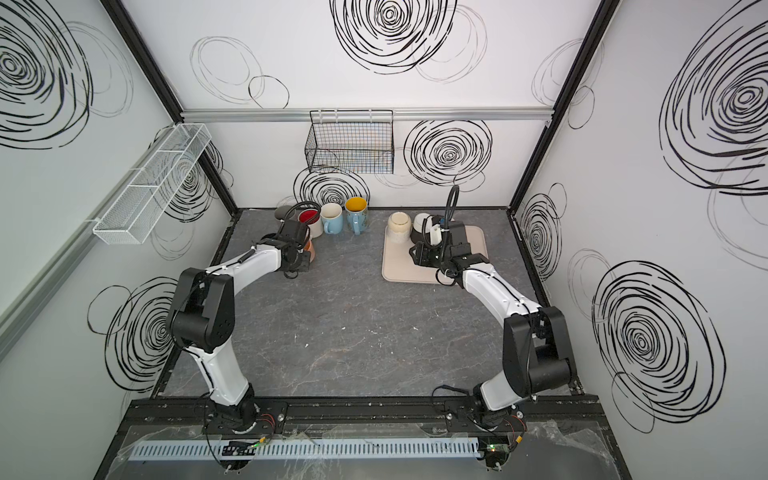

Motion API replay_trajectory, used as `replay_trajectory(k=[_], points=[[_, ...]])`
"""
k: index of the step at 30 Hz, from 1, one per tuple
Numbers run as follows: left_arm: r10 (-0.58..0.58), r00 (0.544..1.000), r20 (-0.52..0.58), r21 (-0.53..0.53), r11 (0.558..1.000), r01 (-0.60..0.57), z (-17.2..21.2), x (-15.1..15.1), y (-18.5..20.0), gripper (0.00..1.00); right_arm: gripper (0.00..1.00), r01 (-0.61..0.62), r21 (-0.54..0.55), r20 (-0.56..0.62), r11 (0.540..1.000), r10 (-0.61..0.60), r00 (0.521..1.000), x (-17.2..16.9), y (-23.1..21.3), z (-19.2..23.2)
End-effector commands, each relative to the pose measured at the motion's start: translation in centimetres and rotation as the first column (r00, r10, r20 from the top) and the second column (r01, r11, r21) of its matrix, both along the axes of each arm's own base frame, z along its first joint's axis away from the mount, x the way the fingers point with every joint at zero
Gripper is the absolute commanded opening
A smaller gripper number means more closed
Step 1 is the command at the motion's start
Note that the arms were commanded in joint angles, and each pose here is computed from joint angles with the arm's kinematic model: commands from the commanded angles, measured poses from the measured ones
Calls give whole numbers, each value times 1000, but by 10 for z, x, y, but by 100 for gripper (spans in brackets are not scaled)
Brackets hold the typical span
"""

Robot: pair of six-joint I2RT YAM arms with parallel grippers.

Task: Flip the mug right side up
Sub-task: 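Lower the cream-and-orange mug upright beside the black mug with the left gripper, then withdraw the left gripper while the right gripper descends onto the pink mug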

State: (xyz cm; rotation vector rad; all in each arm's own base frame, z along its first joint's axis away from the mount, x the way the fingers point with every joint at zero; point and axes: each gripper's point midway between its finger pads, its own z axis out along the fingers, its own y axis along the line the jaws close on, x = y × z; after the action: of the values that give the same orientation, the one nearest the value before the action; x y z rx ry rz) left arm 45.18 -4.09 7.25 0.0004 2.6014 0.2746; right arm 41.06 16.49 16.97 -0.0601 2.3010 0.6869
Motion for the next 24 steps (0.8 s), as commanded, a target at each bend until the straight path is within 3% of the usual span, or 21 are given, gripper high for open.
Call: replay_trajectory(k=[1,3,11,14,24], points=[[7,992,124,9,1000,-8,27,33,5,0,50,44,-44,5,998,-44,999,14,-20,0],[8,993,122,11,1000,-9,26,36,6,0,50,72,-56,-11,996,-72,997,20,-31,-4],[25,993,115,34,999,-30,26,35,11,35,52,146,-164,-63,976,-158,986,45,-66,-29],[24,992,124,34,999,-29,31,34,11,43,53,157,-202,-83,967,-177,981,55,-74,-37],[-3,983,184,-10,1000,5,65,30,-1,53,54,196,-349,-77,916,-237,969,83,-97,-44]])
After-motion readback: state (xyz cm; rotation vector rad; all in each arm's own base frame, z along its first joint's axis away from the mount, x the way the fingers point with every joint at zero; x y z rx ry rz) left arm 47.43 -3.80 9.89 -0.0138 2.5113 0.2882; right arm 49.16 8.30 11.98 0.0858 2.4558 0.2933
